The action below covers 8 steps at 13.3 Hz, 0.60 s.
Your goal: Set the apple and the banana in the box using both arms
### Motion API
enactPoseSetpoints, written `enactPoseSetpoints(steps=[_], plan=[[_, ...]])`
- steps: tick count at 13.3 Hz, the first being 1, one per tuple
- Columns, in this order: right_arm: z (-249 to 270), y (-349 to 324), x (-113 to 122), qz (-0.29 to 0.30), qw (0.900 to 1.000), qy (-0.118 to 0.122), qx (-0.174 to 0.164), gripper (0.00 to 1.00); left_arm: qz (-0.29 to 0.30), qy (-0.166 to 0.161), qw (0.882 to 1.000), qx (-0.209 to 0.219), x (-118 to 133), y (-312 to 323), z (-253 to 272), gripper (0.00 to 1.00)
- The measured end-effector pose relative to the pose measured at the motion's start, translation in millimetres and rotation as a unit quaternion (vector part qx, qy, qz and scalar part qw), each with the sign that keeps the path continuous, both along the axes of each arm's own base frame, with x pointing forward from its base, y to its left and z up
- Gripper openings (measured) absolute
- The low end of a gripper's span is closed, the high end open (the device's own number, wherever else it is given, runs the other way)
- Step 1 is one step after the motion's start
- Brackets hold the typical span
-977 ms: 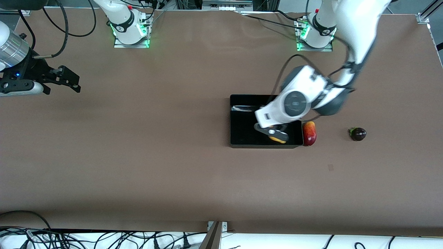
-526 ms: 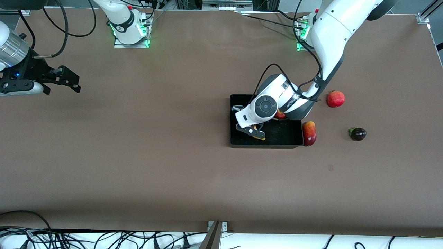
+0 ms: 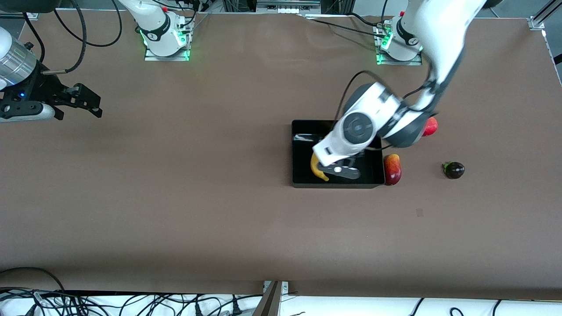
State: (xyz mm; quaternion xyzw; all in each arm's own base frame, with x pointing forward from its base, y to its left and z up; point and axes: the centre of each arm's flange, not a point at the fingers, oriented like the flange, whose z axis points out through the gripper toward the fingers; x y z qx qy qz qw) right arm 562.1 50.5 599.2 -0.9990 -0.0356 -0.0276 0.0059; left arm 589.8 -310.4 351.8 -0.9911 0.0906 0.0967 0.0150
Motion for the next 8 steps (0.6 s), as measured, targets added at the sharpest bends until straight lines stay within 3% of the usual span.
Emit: enactPoseSetpoints(steps=[2, 4, 8], plan=[[0.1, 0.0, 0.1, 0.000, 1.000, 0.000, 0.000, 1.00, 0.031, -0.011, 0.999, 0.023, 5.5, 46.9, 68.4, 1.00], [0.2, 0.0, 0.2, 0.000, 1.000, 0.000, 0.000, 1.00, 0.034, 0.000, 0.999, 0.041, 3.8, 81.8, 123.8, 1.00], [0.3, 0.0, 0.2, 0.000, 1.000, 0.000, 0.000, 1.00, -0.002, 0.012, 1.000, 0.007, 16.2, 157.8, 171.0, 1.00]])
